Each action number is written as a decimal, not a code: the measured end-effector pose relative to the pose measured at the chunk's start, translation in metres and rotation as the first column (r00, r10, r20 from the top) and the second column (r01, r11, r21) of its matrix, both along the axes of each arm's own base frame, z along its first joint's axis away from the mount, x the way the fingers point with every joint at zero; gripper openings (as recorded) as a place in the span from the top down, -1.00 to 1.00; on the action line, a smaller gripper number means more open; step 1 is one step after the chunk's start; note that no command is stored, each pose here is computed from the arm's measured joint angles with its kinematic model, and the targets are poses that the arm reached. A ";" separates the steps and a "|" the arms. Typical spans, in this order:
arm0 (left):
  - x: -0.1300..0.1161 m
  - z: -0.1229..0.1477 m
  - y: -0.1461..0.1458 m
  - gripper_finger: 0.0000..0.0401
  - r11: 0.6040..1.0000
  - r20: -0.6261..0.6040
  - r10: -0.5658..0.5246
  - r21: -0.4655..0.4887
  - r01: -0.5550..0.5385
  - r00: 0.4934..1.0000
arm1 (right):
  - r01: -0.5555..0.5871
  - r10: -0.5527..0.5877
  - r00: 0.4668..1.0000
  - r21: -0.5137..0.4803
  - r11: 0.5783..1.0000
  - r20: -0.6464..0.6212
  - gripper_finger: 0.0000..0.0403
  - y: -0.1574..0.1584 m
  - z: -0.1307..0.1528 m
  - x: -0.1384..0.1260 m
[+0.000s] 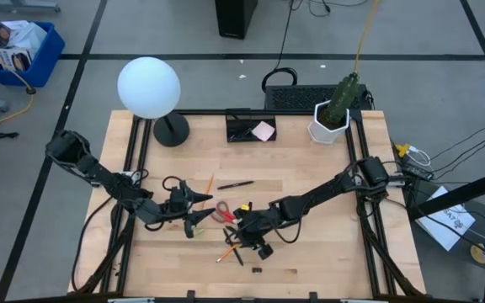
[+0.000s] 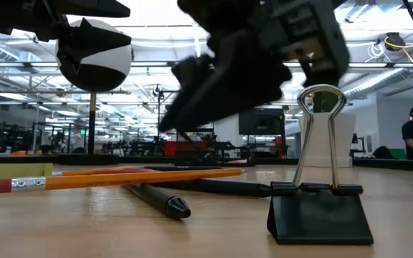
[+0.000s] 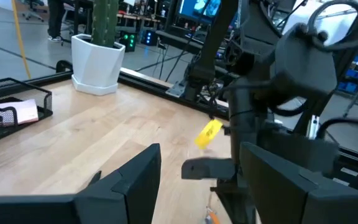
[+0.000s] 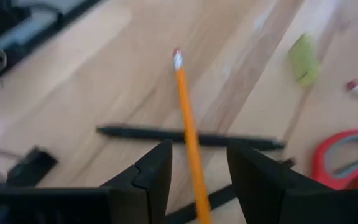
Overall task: Pick and place office supplies into organizer
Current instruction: Put the pencil into the desk organizer
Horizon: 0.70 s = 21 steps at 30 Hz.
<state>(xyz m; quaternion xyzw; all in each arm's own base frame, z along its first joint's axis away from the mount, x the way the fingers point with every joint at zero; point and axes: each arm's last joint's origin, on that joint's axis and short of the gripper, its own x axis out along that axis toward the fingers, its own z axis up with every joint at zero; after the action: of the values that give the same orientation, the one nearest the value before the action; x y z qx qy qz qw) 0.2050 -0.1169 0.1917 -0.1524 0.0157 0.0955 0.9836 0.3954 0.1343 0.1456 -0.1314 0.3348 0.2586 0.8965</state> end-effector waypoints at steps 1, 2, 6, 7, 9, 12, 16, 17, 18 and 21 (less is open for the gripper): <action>0.000 0.000 0.000 -0.13 1.000 -0.001 -0.001 -0.003 0.001 1.000 | -0.001 0.000 1.000 -0.005 1.000 -0.013 0.28 0.001 -0.003 0.002; 0.000 0.000 0.000 -0.13 1.000 -0.002 -0.002 -0.006 0.002 1.000 | -0.001 0.001 1.000 -0.008 1.000 -0.020 0.28 0.001 -0.005 0.003; 0.000 -0.001 0.000 -0.13 1.000 -0.010 -0.002 -0.005 0.002 1.000 | -0.001 0.001 0.999 -0.015 1.000 -0.040 0.28 0.002 -0.013 0.006; 0.000 -0.001 0.000 -0.13 1.000 -0.011 -0.002 -0.004 0.002 1.000 | -0.002 0.001 0.999 -0.017 1.000 -0.047 0.28 0.002 -0.015 0.006; 0.000 -0.001 0.000 -0.13 1.000 -0.010 -0.002 -0.005 0.002 1.000 | -0.006 0.005 0.998 -0.026 1.000 -0.063 0.28 0.002 -0.020 0.005; 0.000 -0.002 0.000 -0.13 1.000 -0.011 -0.002 -0.004 0.002 1.000 | -0.017 0.015 0.998 -0.037 0.999 -0.062 0.28 0.002 -0.024 0.006; 0.000 -0.002 0.000 -0.13 1.000 -0.011 -0.002 -0.004 0.002 1.000 | -0.021 0.019 0.998 -0.038 0.999 -0.056 0.29 0.002 -0.023 0.006; 0.000 -0.002 0.000 -0.13 1.000 -0.012 -0.002 -0.003 0.002 1.000 | -0.023 0.021 0.998 -0.040 0.999 -0.053 0.29 0.002 -0.023 0.006; 0.000 -0.002 0.000 -0.13 1.000 -0.012 -0.002 -0.003 0.002 1.000 | -0.026 0.024 0.998 -0.042 0.999 -0.051 0.29 0.002 -0.023 0.006; 0.000 -0.002 0.000 -0.13 1.000 -0.012 -0.002 -0.003 0.002 1.000 | -0.030 0.028 0.999 -0.043 0.999 -0.037 0.29 0.002 -0.022 0.007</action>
<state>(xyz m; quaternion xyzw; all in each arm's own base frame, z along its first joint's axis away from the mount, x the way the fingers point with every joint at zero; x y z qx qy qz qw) 0.2046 -0.1170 0.1900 -0.1534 0.0219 0.0954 0.9833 0.4023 0.1364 0.1234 -0.1508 0.3548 0.2665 0.8833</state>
